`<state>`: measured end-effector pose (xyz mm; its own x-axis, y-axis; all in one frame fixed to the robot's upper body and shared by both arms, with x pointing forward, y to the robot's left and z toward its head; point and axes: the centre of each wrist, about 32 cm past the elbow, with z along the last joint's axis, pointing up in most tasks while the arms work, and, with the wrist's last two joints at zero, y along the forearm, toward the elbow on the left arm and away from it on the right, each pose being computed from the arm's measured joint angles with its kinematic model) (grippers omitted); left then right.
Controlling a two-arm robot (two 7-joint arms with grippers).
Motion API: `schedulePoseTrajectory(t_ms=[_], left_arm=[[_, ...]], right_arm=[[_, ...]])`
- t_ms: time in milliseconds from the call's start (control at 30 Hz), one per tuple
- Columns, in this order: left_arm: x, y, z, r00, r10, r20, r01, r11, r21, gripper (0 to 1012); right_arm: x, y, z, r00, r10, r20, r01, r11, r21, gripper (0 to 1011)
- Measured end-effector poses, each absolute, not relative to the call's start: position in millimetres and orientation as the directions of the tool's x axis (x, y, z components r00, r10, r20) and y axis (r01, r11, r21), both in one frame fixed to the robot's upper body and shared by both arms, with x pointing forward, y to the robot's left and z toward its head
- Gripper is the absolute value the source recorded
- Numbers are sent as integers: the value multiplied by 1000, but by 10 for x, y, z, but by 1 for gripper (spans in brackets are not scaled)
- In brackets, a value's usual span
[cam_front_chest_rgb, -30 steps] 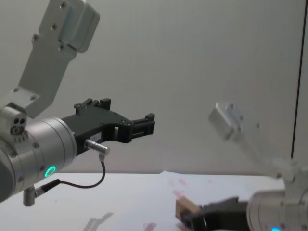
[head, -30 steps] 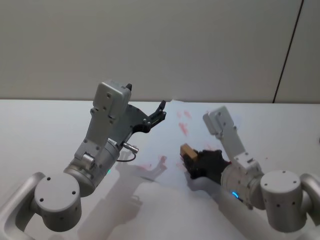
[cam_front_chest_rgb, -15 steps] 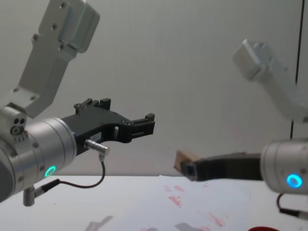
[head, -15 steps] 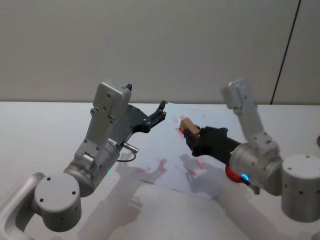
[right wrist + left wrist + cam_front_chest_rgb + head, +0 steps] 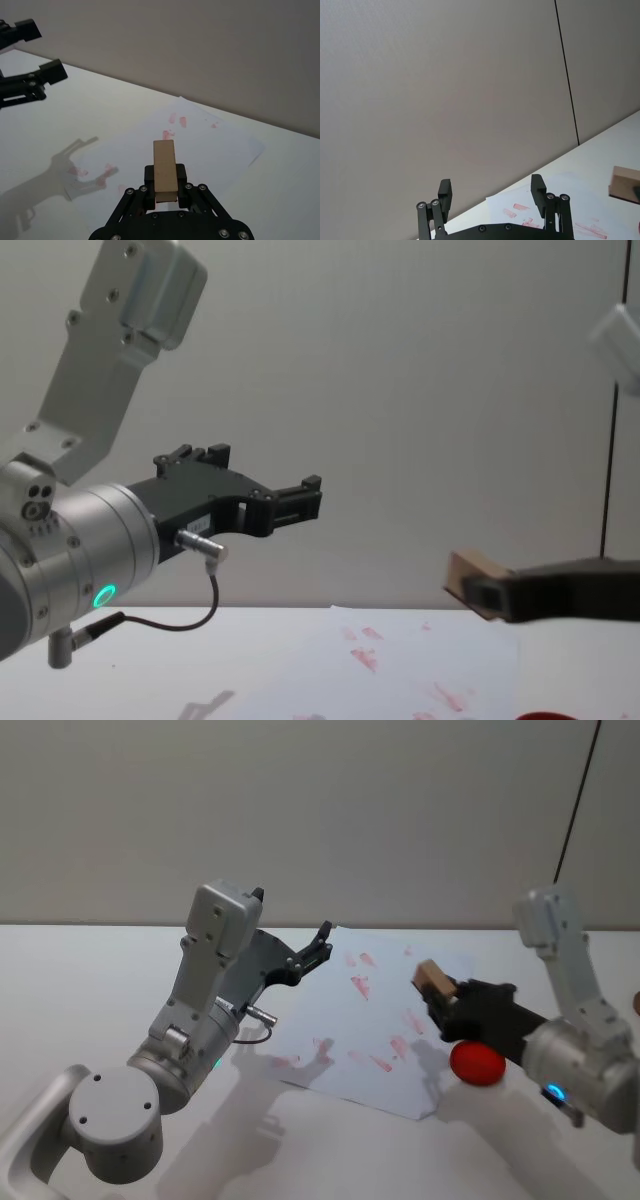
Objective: Use the one hand to pick up the stamp and affix it onto the A4 paper.
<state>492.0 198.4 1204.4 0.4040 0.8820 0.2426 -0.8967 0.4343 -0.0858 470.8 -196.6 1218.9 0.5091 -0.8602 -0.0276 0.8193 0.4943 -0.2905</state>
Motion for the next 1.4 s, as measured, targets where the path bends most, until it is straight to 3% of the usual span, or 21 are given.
schedulePoseTrajectory(t_ms=[633, 1400], left_arm=[[4920, 1984, 12044, 404, 882, 243, -897, 434, -86, 1003], [4920, 1984, 12044, 404, 882, 242, -897, 434, -86, 1002]], right_arm=[[4427, -2368, 11951, 453, -891, 39, 844, 414, -341, 221], [4587, -2314, 11676, 449, -890, 83, 838, 386, -386, 221]])
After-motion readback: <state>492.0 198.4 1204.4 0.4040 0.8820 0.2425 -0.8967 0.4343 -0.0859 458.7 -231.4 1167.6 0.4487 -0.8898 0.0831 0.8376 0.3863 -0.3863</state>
